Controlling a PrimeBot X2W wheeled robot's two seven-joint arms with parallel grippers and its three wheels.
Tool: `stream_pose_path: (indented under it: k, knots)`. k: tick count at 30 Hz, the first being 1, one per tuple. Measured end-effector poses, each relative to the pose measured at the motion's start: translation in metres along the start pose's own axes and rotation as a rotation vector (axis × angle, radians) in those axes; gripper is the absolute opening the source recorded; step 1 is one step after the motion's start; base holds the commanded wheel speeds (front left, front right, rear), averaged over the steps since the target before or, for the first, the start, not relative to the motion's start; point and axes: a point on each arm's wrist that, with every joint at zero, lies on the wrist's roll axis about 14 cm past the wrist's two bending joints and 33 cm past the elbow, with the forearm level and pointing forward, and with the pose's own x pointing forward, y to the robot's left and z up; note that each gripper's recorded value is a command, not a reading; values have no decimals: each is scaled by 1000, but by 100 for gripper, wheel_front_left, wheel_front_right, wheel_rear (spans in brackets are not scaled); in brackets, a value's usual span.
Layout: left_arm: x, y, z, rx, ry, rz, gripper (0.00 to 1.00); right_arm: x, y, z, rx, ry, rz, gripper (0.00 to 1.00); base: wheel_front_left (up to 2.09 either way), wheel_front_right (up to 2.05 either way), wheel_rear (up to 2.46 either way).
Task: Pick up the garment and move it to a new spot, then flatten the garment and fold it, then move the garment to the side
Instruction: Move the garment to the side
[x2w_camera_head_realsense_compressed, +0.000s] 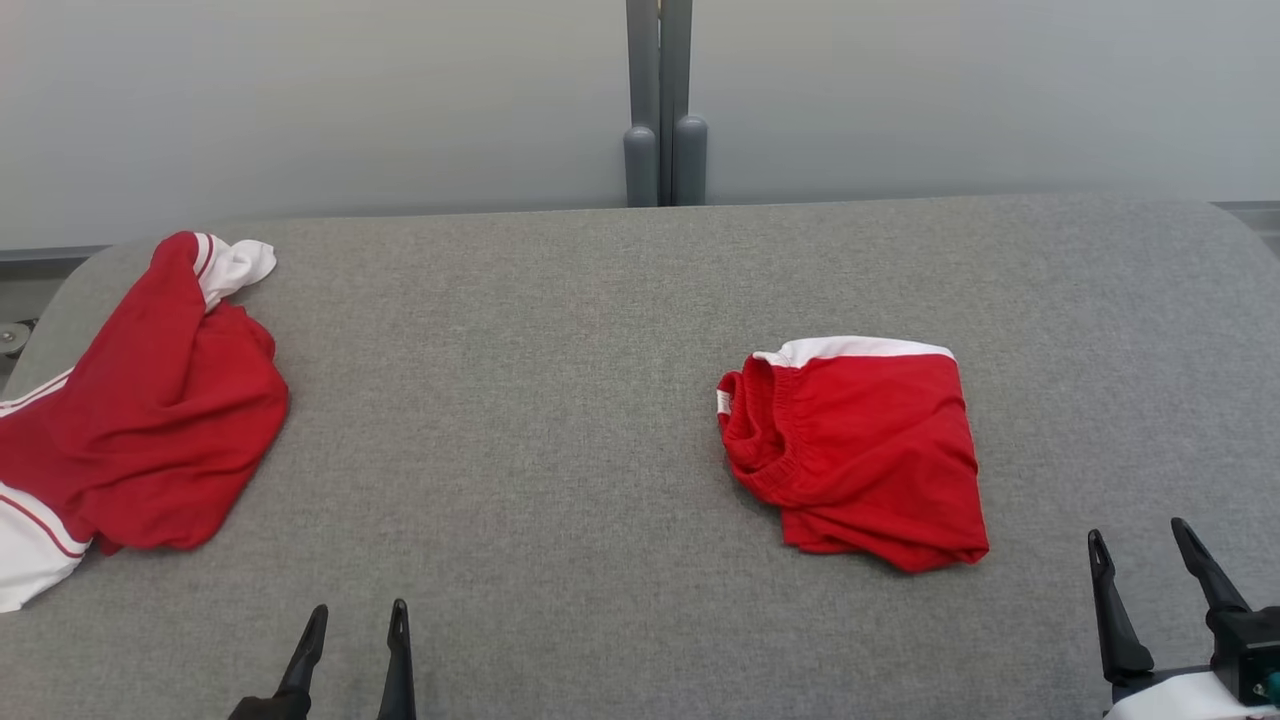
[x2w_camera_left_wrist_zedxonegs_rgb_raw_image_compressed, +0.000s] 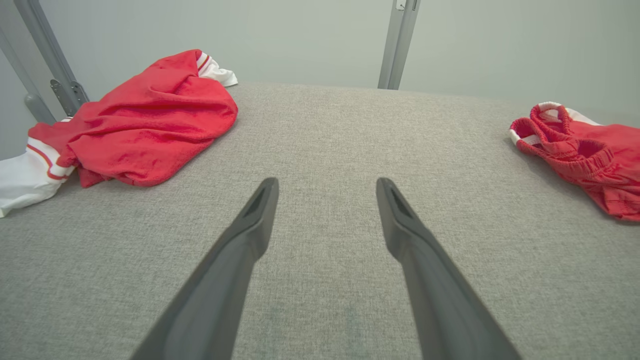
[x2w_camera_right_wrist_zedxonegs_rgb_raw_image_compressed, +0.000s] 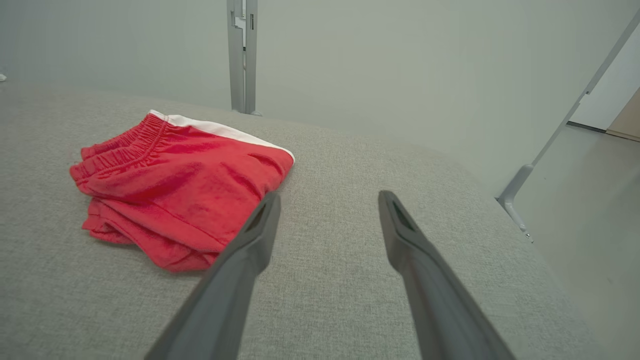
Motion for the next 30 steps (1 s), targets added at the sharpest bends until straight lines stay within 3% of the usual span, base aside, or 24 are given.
stream_pose_path:
  k: [7, 14, 20, 24, 30]
  knots:
    - [-2, 2, 4, 4, -15, 0, 100, 3, 5, 1, 8, -3, 15, 100, 0, 0, 0]
    - [1, 0, 8, 5, -26, -7, 100, 25, 2, 14, 144, -57, -17, 100, 0, 0, 0]
    - [10, -8, 9, 5, -25, -32, 100, 76, 7, -5, 328, 166, 28, 100, 0, 0, 0]
    - [18, -15, 6, 2, -12, -50, 100, 97, 32, -26, 463, 366, 107, 100, 0, 0, 0]
    - [22, -10, 8, 3, -15, -23, 100, 103, 64, -56, 521, 571, 195, 100, 0, 0, 0]
